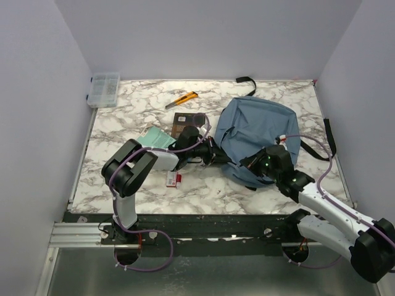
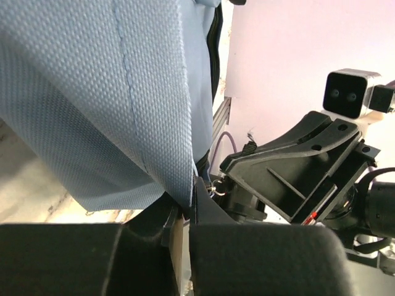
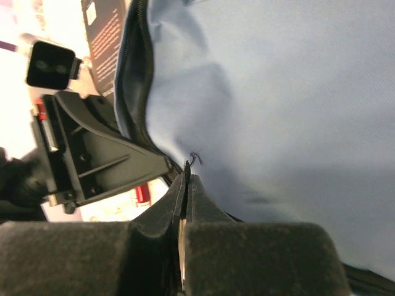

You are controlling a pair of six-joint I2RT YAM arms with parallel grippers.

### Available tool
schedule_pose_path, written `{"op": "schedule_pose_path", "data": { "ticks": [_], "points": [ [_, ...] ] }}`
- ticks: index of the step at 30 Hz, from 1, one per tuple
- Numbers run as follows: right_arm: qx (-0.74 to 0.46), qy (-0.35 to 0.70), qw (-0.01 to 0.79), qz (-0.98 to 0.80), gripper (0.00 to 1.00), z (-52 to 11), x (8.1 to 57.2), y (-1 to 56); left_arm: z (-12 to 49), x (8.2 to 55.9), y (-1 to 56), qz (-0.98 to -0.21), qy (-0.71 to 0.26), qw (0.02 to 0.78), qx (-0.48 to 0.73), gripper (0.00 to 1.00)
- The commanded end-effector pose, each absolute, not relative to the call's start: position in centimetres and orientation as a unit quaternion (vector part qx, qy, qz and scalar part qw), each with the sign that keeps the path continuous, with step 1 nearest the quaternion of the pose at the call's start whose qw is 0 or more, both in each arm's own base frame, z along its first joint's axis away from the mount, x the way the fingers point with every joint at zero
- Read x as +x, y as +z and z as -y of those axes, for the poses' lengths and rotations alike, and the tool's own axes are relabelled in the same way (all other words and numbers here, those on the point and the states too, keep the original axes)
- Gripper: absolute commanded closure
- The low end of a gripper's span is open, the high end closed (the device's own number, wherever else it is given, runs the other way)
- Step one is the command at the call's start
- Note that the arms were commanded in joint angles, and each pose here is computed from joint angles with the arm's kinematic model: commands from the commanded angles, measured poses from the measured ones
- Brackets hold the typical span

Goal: Pack the student bag
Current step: Unzip the student bag at the center of the board.

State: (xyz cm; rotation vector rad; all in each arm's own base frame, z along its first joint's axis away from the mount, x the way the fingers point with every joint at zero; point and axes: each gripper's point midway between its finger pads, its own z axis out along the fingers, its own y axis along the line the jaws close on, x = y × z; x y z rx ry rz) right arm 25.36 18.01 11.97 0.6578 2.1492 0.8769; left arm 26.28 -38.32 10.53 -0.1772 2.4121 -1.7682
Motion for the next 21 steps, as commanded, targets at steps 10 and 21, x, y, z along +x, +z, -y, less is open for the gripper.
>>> {"op": "schedule_pose_path", "data": {
  "ticks": [10,21],
  "points": [
    [0.379,0.068,0.422,-0.821,0.99,-6.3,23.7,12.0,35.6,32.2,11.0,-0.821,-0.552,0.119,-0.085,1.0],
    [0.426,-0.002,0.498,-0.755,0.99,-1.7,23.7,13.4,35.7,31.8,11.8,-0.823,-0.556,0.1,-0.059,0.9]
  ]
}}
